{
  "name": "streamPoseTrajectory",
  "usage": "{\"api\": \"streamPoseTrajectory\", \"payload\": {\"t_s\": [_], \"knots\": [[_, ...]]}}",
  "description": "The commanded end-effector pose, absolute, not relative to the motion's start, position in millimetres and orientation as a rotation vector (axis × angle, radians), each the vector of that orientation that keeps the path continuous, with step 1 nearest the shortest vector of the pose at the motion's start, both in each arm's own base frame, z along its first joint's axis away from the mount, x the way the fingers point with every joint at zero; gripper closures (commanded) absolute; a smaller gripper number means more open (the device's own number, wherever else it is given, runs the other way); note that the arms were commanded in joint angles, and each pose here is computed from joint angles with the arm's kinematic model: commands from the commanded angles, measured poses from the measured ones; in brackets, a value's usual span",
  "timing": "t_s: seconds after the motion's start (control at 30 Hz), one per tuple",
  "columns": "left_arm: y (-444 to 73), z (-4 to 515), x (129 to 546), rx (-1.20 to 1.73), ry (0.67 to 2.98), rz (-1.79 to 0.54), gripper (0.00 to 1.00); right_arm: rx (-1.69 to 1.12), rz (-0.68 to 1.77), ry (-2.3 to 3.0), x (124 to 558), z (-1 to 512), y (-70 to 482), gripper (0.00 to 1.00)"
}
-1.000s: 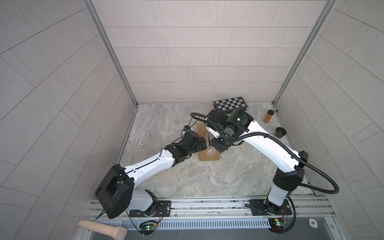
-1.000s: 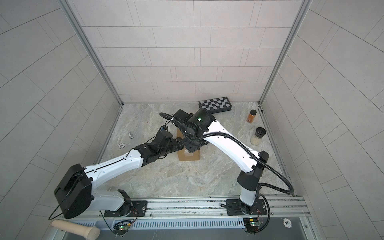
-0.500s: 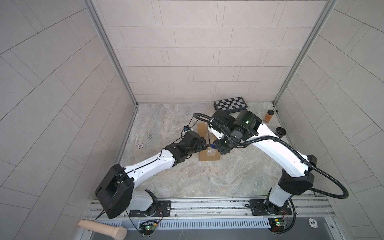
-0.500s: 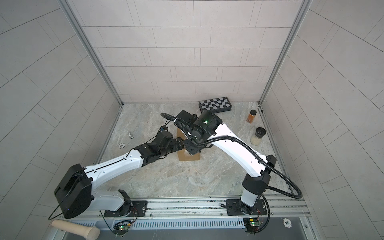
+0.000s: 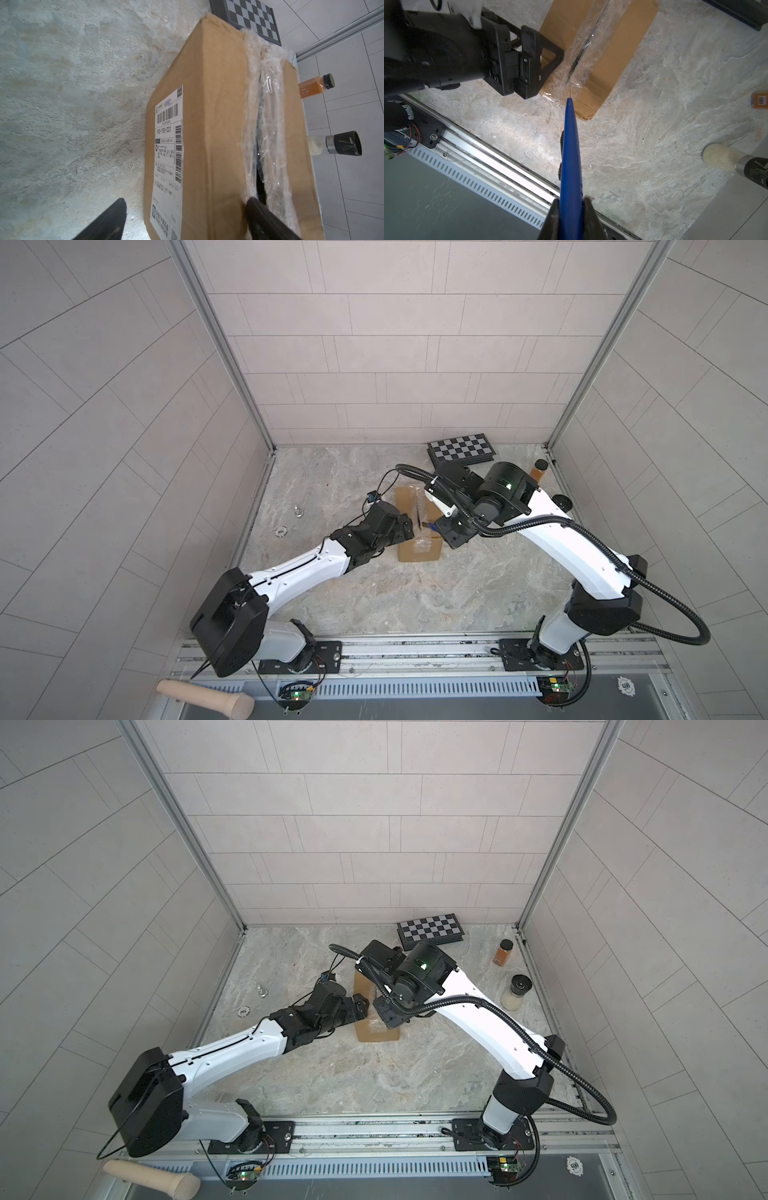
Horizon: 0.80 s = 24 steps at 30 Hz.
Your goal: Unpack the express box
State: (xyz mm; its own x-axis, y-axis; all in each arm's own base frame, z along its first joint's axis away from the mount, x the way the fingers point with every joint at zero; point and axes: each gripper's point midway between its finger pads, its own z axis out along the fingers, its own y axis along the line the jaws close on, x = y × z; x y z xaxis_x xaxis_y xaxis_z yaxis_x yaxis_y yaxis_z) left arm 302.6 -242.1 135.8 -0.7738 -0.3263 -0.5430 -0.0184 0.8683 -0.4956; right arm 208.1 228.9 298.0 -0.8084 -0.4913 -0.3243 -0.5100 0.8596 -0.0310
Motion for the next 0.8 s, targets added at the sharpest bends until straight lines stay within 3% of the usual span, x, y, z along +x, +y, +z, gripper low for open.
{"api": "streamPoseTrajectory", "payload": {"t_s": [0.0, 0.5, 0.77], "knots": [[-217, 87, 277, -0.218, 2.573, -0.420, 0.08, -0.749, -0.069, 2.814, 186, 295, 192, 1.00], [-217, 86, 277, -0.222, 2.573, -0.424, 0.08, -0.779, -0.031, 2.910, 175, 278, 207, 1.00], [-220, 104, 282, -0.223, 2.531, -0.484, 0.07, -0.745, -0.162, 2.926, 182, 264, 192, 1.00]]}}
